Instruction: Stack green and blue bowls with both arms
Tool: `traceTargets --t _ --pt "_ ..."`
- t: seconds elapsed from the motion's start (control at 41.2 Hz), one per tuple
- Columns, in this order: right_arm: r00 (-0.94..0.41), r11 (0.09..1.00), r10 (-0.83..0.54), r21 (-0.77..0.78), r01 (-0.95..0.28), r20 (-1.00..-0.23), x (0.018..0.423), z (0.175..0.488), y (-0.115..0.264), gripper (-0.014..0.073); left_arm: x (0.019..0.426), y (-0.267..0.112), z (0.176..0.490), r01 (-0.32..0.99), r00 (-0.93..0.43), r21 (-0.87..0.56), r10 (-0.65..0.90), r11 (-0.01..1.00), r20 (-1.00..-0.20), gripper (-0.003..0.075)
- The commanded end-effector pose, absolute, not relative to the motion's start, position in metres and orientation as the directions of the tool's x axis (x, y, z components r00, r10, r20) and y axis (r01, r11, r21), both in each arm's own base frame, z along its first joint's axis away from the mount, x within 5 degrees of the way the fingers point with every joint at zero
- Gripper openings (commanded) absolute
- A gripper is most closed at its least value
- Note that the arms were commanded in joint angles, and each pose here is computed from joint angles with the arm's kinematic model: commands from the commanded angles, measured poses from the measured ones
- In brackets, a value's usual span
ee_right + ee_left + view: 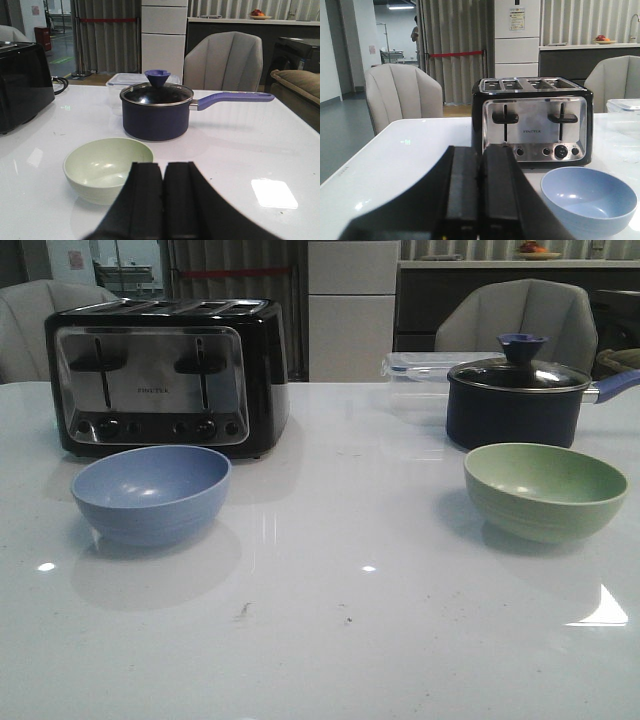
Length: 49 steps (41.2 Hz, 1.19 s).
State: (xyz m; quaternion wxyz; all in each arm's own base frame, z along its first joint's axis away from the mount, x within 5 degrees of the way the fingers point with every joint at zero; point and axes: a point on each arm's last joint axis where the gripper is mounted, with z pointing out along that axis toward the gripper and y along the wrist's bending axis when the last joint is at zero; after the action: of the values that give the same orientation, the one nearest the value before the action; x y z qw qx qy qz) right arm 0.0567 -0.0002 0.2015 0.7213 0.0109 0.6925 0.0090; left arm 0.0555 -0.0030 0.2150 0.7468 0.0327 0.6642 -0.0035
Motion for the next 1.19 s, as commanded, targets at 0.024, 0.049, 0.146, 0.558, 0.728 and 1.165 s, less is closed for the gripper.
traceTargets --t 0.024,0.049,0.146,0.558,0.728,1.165 --pt "0.150 1.000 0.018 0.018 0.004 -0.989 0.054 0.212 0.000 0.0055 0.053 -0.002 0.221 0.039 0.211 0.025 0.016 0.999 -0.977 0.0093" --pt "0.150 1.000 0.018 0.018 0.004 -0.989 0.054 0.212 0.000 0.0055 0.053 -0.002 0.221 0.039 0.211 0.025 0.016 0.999 -0.977 0.0093" --pt "0.150 1.000 0.018 0.018 0.004 -0.989 0.054 0.212 0.000 0.0055 0.053 -0.002 0.221 0.039 0.211 0.025 0.016 0.999 -0.977 0.0093" --pt "0.150 1.000 0.018 0.018 0.004 -0.989 0.054 0.212 0.000 0.0055 0.052 -0.002 0.224 0.036 0.244 0.024 0.015 0.999 -0.970 0.0093" --pt "0.169 1.000 0.017 0.018 0.004 -0.985 0.054 0.214 0.000 0.0055 0.052 -0.002 0.225 0.036 0.251 0.024 0.014 0.999 -0.968 0.0093" --pt "0.311 1.000 0.018 0.018 0.000 -0.950 0.032 0.302 0.000 0.0055 0.032 -0.002 0.306 0.045 0.319 0.028 0.012 0.999 -0.948 0.0093"
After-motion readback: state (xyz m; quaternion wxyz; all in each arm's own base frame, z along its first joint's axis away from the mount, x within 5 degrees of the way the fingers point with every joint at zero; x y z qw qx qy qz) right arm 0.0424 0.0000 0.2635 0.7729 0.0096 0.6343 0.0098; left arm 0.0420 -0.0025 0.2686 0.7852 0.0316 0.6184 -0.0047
